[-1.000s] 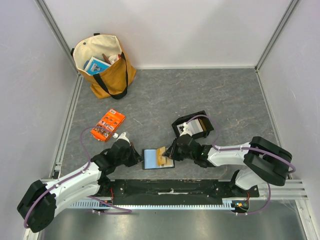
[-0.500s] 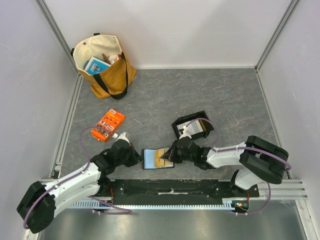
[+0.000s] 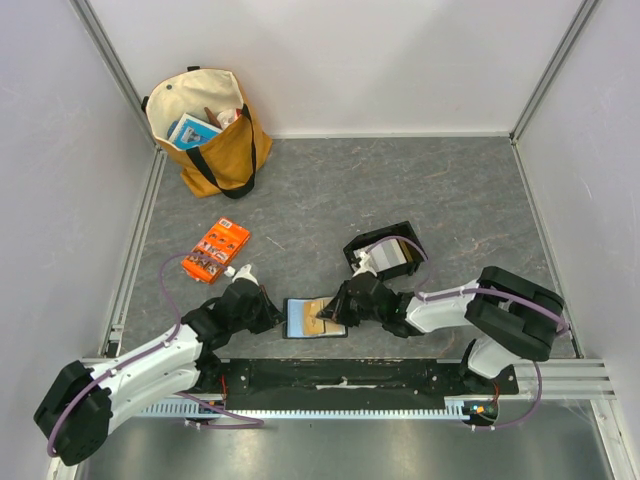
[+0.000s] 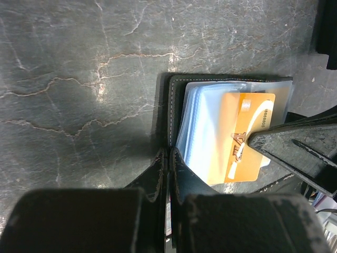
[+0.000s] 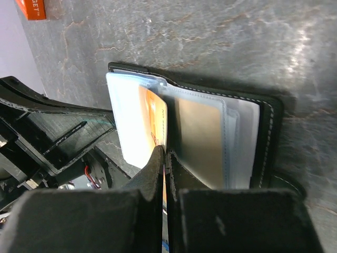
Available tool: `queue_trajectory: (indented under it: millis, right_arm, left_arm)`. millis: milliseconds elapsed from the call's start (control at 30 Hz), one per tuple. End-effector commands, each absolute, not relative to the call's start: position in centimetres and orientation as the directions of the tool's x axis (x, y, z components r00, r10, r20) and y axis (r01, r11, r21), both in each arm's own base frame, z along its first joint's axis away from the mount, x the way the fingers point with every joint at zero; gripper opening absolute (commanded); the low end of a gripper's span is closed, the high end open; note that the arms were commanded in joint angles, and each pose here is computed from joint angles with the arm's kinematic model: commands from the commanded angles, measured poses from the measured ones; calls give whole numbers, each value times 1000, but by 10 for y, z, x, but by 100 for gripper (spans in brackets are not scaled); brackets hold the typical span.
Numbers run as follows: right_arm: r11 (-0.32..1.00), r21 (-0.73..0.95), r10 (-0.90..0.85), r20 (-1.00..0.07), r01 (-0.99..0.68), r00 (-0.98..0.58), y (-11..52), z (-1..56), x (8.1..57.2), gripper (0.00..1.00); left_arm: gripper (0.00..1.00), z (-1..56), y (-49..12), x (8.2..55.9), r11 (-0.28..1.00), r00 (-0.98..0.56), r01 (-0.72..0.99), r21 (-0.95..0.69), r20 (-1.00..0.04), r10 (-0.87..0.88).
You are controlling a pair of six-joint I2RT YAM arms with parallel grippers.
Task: Put the credit cards into the card holder
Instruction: Insert the credit card into the card holder.
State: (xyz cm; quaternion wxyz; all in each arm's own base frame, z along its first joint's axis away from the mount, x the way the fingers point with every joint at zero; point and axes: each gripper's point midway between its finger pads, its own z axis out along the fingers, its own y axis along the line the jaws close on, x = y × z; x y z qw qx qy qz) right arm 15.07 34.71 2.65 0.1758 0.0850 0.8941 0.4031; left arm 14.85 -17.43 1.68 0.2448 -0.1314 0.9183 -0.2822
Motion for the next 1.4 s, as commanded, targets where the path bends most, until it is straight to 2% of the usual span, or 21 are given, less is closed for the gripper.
queue_trajectory:
  millis: [0,267,400,500,633,1133,1367]
  right_arm:
    - [690,724,222,-234,-17,-947,356,14,141,0]
    - [689,724,188,-213,-26,-959,375,8,138,0]
    - [745,667,191,-240,-19,-952,361,3,141,12]
    - [782,622,211,-305,-27,-929,346,11,149,29]
    - [815,579,225,-369,-33,-902,333,20,158,35]
    - [731,666,126,-347,-150,-929,385,31,150,35]
    - [769,606,85,-408,-200,-909,388,36,154,24]
  left_arm:
    - [2,18,-175,152,811,-839,-99,-577,-390,-380]
    - [2,19,-175,153,806,-835,-102,-583,-391,-388]
    - [2,18,-174,153,808,-835,-102,-580,-392,-387]
    - [2,18,-174,153,808,-835,-103,-580,-392,-387]
    - [2,18,-173,153,809,-834,-103,-579,-393,-388]
    - [2,19,-176,152,805,-837,-91,-586,-393,-381]
    - [2,22,-177,154,799,-833,-89,-595,-395,-387]
